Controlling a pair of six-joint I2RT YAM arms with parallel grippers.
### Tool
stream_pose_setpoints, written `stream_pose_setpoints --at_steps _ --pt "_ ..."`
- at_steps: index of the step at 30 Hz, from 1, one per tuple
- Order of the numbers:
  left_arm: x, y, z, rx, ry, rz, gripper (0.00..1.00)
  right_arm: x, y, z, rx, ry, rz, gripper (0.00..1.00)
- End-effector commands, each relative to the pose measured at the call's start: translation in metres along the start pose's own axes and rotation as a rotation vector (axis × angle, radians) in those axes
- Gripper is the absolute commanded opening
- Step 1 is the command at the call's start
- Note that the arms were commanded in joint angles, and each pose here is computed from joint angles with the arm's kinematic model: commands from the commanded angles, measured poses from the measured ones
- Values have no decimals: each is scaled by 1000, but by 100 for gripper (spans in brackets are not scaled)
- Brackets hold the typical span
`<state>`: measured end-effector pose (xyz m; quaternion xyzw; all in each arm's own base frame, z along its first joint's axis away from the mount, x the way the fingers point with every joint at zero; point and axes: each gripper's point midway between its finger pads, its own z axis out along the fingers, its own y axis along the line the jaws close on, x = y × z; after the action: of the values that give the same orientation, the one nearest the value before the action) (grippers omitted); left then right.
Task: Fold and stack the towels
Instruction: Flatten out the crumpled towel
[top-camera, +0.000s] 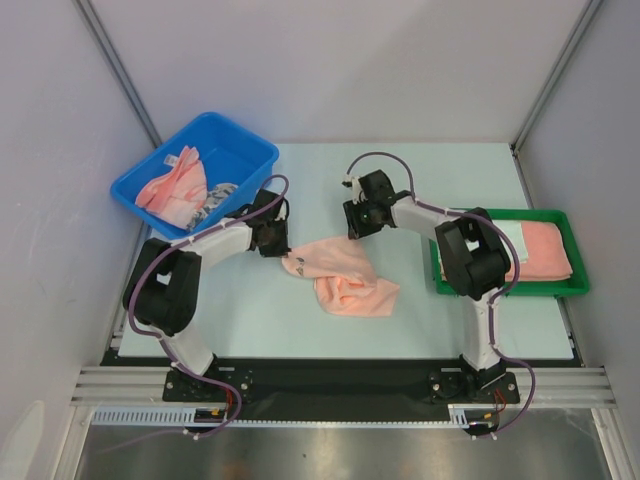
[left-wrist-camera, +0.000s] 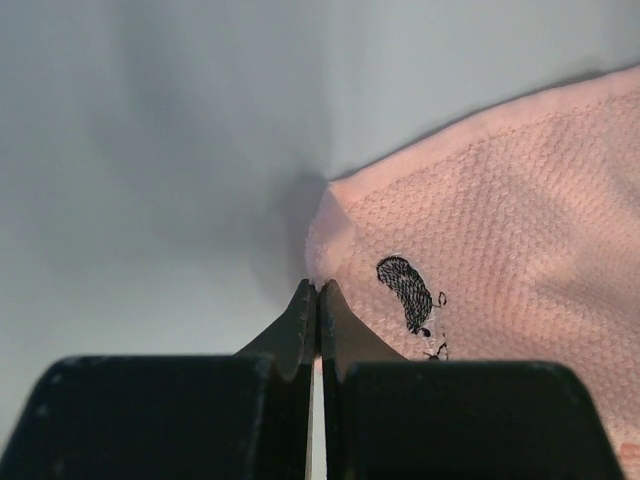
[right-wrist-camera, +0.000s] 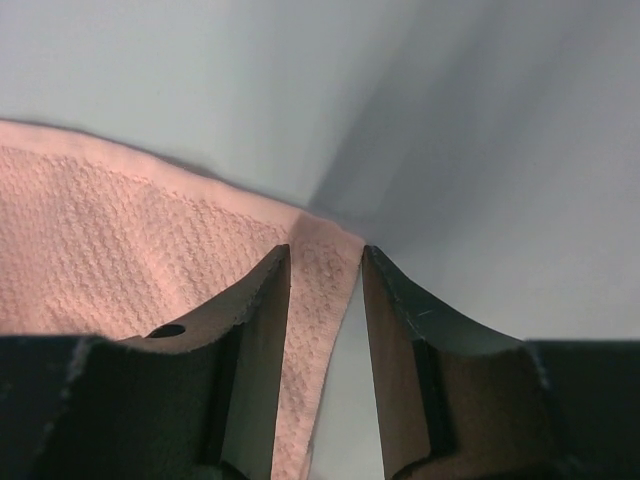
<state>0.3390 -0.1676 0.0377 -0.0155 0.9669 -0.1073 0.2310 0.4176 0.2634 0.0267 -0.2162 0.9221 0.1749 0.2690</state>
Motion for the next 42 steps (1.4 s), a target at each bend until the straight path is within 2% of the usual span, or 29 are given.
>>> stream_pose_setpoints --at_steps 1,6,9,10,11,16,19,22,26,27,28,30,31,32,33,34,35,37,38,42 --pt "-11 -5 0 28 -30 16 0 3 -1 1 10 21 -39 39" --pt "-15 -6 1 27 -34 19 0 13 4 -9 -16 36 -13 31" --pt "-18 -9 2 36 -36 19 0 14 4 -10 -19 15 -7 16" --pt "-21 -11 2 42 -42 19 0 12 3 -9 -18 7 -6 6" --pt "-21 -12 2 47 -38 21 1 11 1 -9 -14 6 -7 1" --pt "-30 -18 -3 67 -59 30 0 -12 -8 -17 -2 -111 0 0" --pt "-43 -25 -14 89 -93 45 0 -32 -9 -39 18 -189 1 0" --pt "-57 -37 -33 143 -136 86 0 -61 -5 -80 47 -295 -1 0" --pt "-94 -67 -89 260 -256 144 0 -96 6 -150 72 -468 -8 0" --pt "-102 -73 -103 284 -291 151 1 -110 11 -184 82 -553 -18 0" --pt "-115 -83 -137 339 -367 164 0 -113 11 -198 98 -588 -18 0" --pt "-130 -97 -177 412 -477 182 0 -123 12 -233 135 -665 -20 0" --pt "-138 -105 -200 450 -529 194 0 -133 19 -271 131 -748 -30 0" --pt "-140 -116 -238 525 -603 223 1 -136 19 -290 154 -788 -29 0" --pt "-142 -121 -259 560 -645 238 0 -136 20 -308 171 -815 -26 0" --pt "-142 -131 -282 608 -685 266 0 -141 30 -351 169 -906 -37 0" --pt "-137 -137 -316 665 -750 302 0 -141 32 -370 190 -942 -45 0" --pt "-124 -152 -351 739 -800 348 0 -131 53 -419 141 -1046 -77 0" --pt "-115 -155 -373 778 -833 364 0 -126 60 -435 116 -1084 -86 0" --pt "-74 -174 -415 923 -847 422 0 -95 94 -486 -50 -1179 -110 0"
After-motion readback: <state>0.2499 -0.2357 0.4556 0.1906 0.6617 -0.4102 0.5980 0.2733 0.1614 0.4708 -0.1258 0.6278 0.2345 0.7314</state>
